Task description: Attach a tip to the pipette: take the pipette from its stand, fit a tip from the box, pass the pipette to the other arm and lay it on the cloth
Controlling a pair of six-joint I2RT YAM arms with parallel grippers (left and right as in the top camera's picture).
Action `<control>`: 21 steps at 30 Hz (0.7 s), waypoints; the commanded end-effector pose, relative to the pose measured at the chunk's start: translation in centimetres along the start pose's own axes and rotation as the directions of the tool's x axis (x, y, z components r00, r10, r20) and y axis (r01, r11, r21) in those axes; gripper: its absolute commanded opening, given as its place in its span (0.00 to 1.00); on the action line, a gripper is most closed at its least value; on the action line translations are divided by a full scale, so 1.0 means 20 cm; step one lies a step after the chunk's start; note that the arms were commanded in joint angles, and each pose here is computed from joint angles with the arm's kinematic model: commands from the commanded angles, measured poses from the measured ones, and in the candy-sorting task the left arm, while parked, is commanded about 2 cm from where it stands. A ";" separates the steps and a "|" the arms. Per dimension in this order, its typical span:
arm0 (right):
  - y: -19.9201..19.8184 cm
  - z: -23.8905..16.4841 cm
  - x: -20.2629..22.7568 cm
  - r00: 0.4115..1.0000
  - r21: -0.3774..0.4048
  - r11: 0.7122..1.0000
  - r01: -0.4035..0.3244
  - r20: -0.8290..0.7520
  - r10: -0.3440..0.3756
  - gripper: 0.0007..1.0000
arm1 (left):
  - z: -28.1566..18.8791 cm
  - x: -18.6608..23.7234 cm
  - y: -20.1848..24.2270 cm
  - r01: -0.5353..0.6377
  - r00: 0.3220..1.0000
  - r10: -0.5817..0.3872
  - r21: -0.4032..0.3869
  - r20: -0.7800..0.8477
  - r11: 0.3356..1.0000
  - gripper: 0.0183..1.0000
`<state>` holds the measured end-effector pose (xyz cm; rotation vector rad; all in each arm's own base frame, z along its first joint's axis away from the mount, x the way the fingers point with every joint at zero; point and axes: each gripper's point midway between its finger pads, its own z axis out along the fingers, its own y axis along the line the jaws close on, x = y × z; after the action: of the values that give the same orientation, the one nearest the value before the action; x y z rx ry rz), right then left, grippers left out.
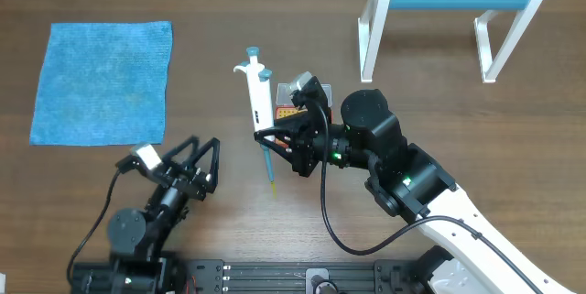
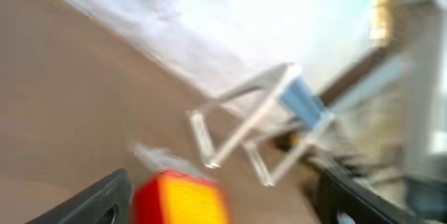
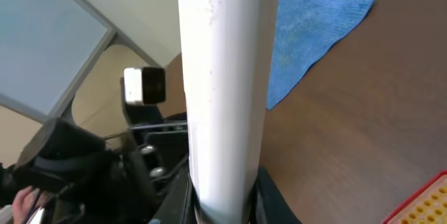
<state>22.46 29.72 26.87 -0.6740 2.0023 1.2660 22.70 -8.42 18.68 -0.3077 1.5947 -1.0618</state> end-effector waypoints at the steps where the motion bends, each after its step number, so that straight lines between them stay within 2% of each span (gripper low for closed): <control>1: 0.05 -0.01 0.04 0.998 -0.042 0.999 -0.031 -0.052 0.029 0.07 | -0.04 -0.02 -0.28 0.026 0.999 -0.019 0.246 -0.032 0.969 0.85; 4: 0.12 -0.02 0.10 0.992 -0.123 0.991 -0.061 -0.121 0.046 0.07 | -0.04 0.04 -0.31 0.069 0.991 -0.035 0.279 -0.127 0.958 0.85; 9: 0.17 -0.03 0.13 0.987 -0.181 0.981 -0.072 -0.152 0.044 0.07 | -0.03 0.07 -0.40 0.101 0.969 -0.024 0.307 -0.246 0.946 0.85; 14: 0.18 -0.03 0.13 0.986 -0.196 0.978 -0.073 -0.158 0.042 0.07 | 0.09 -0.01 -0.56 0.061 0.939 0.083 0.398 -0.335 0.915 0.85; 17: 0.18 -0.03 0.13 0.987 -0.195 0.978 -0.072 -0.158 0.042 0.07 | 0.14 -0.08 -0.69 0.020 0.923 0.181 0.513 -0.340 0.858 0.85; 21: 0.19 -0.04 0.14 0.986 -0.206 0.976 -0.071 -0.162 0.038 0.07 | 0.27 -0.10 -0.69 0.080 0.878 0.189 0.525 -0.440 0.847 0.85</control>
<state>18.16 30.14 26.08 -0.8195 2.0781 1.4859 23.12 -16.16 30.57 0.2955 1.5790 -1.4956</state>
